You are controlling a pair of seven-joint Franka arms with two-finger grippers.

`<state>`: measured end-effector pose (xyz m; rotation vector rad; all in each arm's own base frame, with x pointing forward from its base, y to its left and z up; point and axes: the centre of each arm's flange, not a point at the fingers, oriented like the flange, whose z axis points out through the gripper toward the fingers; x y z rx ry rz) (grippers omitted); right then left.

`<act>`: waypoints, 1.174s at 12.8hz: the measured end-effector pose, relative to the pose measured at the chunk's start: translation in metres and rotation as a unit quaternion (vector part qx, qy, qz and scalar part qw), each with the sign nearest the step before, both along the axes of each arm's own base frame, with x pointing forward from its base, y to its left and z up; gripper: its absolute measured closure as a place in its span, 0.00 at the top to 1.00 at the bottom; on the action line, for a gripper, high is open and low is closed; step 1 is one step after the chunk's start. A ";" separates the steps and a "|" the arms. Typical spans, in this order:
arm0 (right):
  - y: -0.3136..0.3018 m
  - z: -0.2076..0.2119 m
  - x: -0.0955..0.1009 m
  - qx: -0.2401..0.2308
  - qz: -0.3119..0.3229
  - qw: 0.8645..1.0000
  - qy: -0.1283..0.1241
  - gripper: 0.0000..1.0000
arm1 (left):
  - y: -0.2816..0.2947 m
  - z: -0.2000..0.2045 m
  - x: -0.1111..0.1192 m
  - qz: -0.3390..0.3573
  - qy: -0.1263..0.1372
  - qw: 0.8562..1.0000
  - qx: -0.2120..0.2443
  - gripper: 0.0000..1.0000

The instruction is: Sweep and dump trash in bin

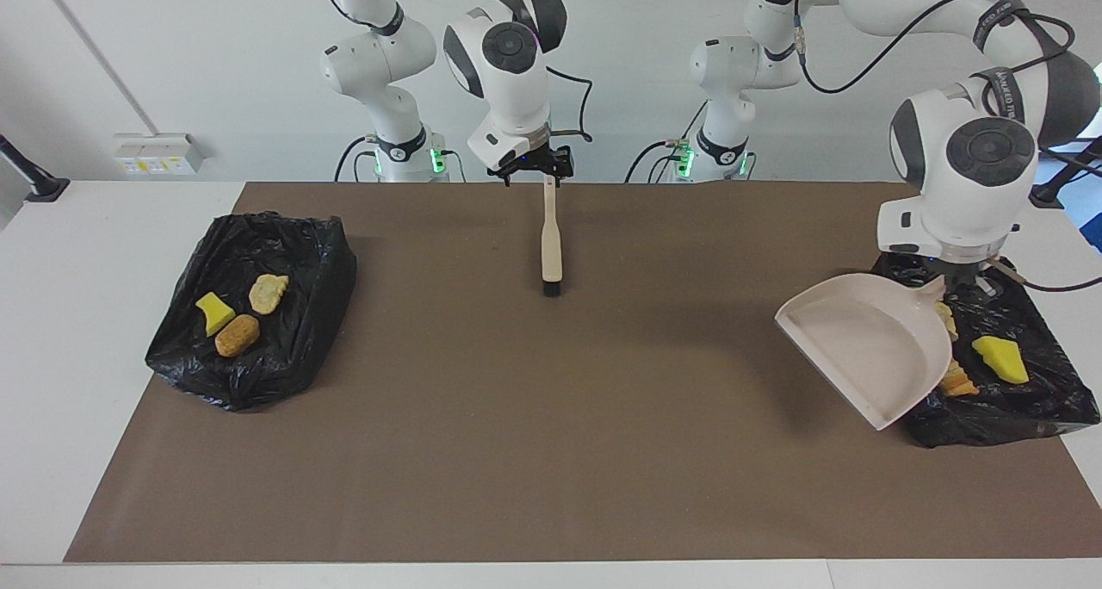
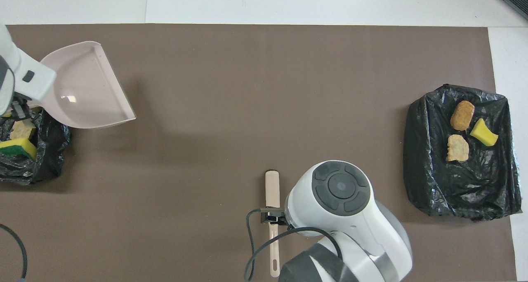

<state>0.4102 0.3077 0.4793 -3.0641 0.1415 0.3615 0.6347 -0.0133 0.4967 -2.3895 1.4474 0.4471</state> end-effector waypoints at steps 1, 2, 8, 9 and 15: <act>-0.009 0.011 0.008 -0.002 -0.006 1.000 -0.014 1.00 | -0.021 -0.009 -0.002 0.026 -0.008 1.000 -0.008 0.32; -0.020 0.022 0.016 -0.002 -0.013 1.000 -0.028 1.00 | -0.044 -0.017 -0.005 0.053 -0.015 0.998 -0.018 0.32; -0.109 0.075 0.060 -0.013 0.008 0.994 -0.105 1.00 | -0.167 -0.048 -0.027 0.213 -0.047 0.974 -0.065 0.32; -0.124 0.081 0.067 -0.018 0.016 0.993 -0.114 1.00 | -0.187 -0.054 -0.032 0.238 -0.050 0.968 -0.067 0.32; -0.189 0.115 0.093 -0.048 0.029 0.986 -0.158 1.00 | -0.285 -0.058 -0.040 0.359 -0.082 0.925 -0.089 0.32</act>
